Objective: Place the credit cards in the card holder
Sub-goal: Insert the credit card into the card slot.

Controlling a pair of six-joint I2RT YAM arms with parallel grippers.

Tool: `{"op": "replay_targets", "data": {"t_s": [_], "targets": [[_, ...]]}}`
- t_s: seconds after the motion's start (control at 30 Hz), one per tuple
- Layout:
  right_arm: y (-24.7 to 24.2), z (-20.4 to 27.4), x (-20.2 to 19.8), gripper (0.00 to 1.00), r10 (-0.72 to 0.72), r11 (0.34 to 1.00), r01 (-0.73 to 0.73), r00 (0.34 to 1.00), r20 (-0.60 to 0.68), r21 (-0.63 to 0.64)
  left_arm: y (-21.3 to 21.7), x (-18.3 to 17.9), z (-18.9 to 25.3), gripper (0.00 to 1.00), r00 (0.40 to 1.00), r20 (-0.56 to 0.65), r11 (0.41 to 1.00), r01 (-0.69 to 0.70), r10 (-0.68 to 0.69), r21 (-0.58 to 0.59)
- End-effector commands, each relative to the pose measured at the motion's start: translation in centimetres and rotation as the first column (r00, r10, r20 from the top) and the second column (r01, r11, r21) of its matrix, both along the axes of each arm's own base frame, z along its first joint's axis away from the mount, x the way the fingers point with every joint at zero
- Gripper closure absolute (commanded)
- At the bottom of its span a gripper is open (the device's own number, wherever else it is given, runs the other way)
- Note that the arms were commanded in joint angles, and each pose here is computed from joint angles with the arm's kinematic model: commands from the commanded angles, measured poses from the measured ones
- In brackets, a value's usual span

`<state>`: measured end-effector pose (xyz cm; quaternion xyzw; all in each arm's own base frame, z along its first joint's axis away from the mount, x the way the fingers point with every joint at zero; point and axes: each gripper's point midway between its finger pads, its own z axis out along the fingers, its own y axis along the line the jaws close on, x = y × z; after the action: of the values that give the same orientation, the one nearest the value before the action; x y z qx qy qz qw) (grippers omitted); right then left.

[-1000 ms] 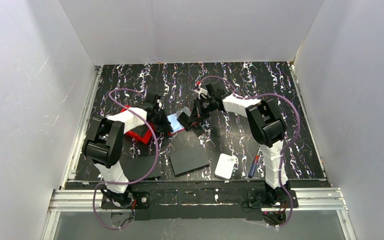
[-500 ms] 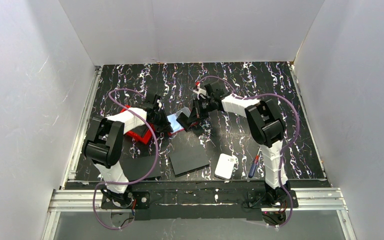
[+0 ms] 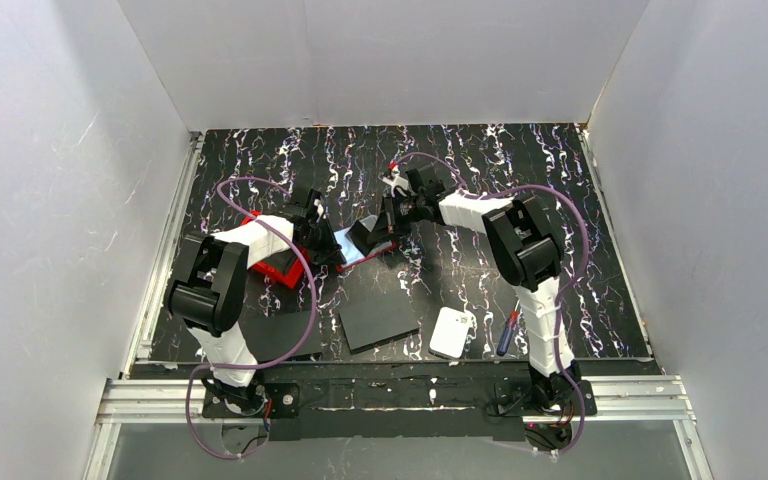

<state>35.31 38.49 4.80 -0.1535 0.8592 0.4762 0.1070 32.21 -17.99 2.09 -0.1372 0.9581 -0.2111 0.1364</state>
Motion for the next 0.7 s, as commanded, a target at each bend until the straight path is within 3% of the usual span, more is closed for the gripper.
{"op": "replay_targets", "data": {"t_s": [0.0, 0.53, 0.67], "targets": [[1.7, 0.8, 1.4, 0.99, -0.029, 0.998, 0.026, 0.998, 0.053, 0.054, 2.0, -2.7, -1.4, 0.94, 0.997, -0.080, 0.995, 0.010, -0.002, 0.095], [2.2, -0.2, 0.7, 0.99, -0.067, 0.995, 0.063, 0.996, 0.053, 0.077, 1.8, -2.6, -1.2, 0.94, 0.997, -0.077, 0.996, 0.014, -0.007, 0.085], [1.7, -1.0, 1.2, 0.99, -0.040, 0.999, 0.038, 0.996, 0.083, 0.024, 1.9, -2.8, -1.3, 0.95, 0.997, -0.080, 0.996, 0.019, -0.012, 0.092]]}}
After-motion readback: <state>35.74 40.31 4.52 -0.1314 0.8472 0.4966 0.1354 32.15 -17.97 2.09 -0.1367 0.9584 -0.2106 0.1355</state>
